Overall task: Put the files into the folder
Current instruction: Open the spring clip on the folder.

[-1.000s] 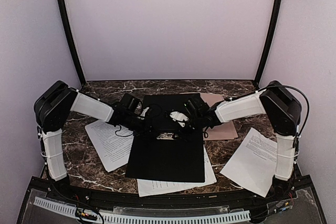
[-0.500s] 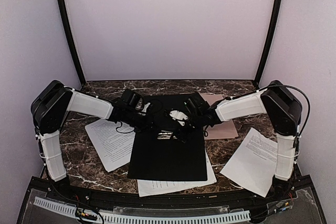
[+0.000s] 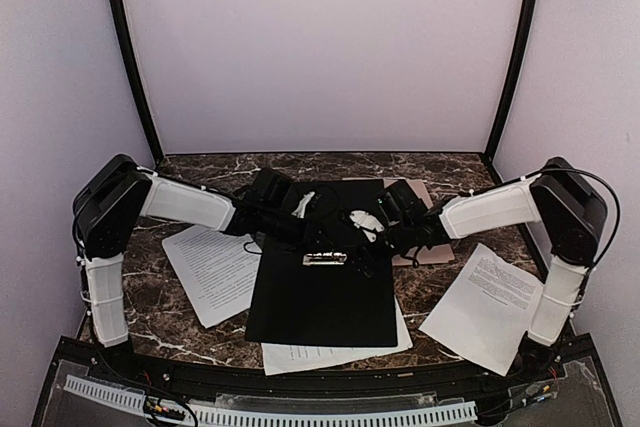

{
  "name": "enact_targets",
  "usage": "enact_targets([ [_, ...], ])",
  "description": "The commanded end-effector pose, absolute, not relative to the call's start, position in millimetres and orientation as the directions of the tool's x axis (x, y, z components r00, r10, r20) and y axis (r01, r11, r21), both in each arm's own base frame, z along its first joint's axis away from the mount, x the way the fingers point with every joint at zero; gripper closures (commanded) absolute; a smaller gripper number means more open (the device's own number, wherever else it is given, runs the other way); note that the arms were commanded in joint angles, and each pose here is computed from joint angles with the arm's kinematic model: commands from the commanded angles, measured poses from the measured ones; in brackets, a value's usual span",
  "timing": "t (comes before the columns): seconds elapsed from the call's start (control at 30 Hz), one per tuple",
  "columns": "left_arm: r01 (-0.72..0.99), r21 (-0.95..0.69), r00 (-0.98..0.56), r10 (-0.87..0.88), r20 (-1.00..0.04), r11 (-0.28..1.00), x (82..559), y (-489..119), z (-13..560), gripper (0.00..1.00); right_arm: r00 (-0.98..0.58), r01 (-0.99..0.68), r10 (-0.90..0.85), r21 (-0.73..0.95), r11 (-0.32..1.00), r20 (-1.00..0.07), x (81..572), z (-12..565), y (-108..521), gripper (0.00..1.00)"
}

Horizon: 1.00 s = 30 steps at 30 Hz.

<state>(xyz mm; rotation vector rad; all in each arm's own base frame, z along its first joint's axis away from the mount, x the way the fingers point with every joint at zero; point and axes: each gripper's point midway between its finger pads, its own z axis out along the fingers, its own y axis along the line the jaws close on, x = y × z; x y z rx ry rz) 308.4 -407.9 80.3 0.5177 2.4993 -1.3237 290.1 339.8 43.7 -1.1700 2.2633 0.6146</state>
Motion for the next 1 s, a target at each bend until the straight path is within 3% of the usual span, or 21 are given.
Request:
enact_targets([
  [0.0, 0.505, -0.721, -0.863, 0.244, -0.443, 0.474, 308.1, -430.3, 82.8, 0.70, -0.542, -0.791, -0.549, 0.165, 0.590, -0.636, 289.9, 47.2, 327.7, 0.17],
  [0.63, 0.719, -0.568, -0.695, 0.375, -0.614, 0.401, 306.0, -456.2, 123.3, 0.43, -0.633, -0.693, -0.433, 0.221, 0.686, -0.641, 278.3, 49.7, 294.9, 0.11],
  [0.83, 0.711, -0.366, -0.645, 0.349, -0.680, 0.600, 319.6, -405.7, 149.6, 0.28, -0.621, -0.694, -0.431, 0.204, 0.691, -0.655, 283.4, 64.7, 295.3, 0.08],
  [0.97, 0.516, -0.161, -0.642, 0.255, -0.723, 0.841, 334.6, -326.3, 156.0, 0.05, -0.611, -0.702, -0.450, 0.182, 0.689, -0.651, 289.5, 73.7, 299.2, 0.04],
])
